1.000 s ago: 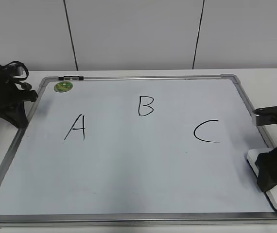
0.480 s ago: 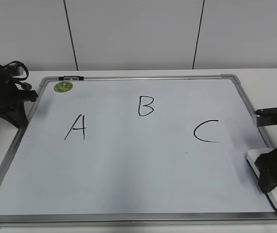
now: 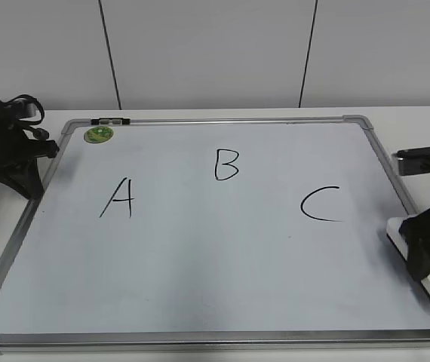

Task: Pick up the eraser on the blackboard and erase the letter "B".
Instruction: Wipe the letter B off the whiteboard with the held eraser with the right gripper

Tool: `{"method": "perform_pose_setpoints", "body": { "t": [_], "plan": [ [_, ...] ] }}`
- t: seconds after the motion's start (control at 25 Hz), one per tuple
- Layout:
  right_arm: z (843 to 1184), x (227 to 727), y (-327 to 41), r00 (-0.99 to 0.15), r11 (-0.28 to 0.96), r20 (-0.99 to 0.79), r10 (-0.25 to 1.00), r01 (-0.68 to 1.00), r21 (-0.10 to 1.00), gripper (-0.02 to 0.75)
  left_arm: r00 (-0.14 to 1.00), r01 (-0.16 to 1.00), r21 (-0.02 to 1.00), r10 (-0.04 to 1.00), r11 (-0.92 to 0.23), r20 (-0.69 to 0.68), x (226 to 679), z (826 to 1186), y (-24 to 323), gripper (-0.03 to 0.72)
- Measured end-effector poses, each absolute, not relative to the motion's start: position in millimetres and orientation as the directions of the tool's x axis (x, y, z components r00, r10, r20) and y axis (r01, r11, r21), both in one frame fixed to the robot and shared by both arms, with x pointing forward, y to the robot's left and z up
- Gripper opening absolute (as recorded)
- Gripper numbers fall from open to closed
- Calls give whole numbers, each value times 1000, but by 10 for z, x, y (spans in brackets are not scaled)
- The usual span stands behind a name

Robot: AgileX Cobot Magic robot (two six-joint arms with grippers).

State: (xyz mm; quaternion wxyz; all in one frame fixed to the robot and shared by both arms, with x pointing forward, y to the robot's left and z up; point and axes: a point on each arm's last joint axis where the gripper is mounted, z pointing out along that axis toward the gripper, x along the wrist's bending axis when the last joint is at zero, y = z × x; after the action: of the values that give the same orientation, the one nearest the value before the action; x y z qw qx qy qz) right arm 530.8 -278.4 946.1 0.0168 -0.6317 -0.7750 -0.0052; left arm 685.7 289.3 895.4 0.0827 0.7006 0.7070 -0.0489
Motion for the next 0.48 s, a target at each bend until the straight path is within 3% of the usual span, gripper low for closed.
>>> {"method": "perform_pose_setpoints", "body": {
  "t": [0.16, 0.48],
  "plan": [
    [9654, 5432, -2673, -238, 238, 29, 971, 971, 13, 531, -5, 999, 47, 983, 13, -186, 6857, 8954, 2893, 38],
    [10202, 5747, -2168, -372, 364, 1, 928, 909, 201, 531, -5, 999, 47, 983, 13, -186, 6857, 8954, 2893, 38]
  ]
}}
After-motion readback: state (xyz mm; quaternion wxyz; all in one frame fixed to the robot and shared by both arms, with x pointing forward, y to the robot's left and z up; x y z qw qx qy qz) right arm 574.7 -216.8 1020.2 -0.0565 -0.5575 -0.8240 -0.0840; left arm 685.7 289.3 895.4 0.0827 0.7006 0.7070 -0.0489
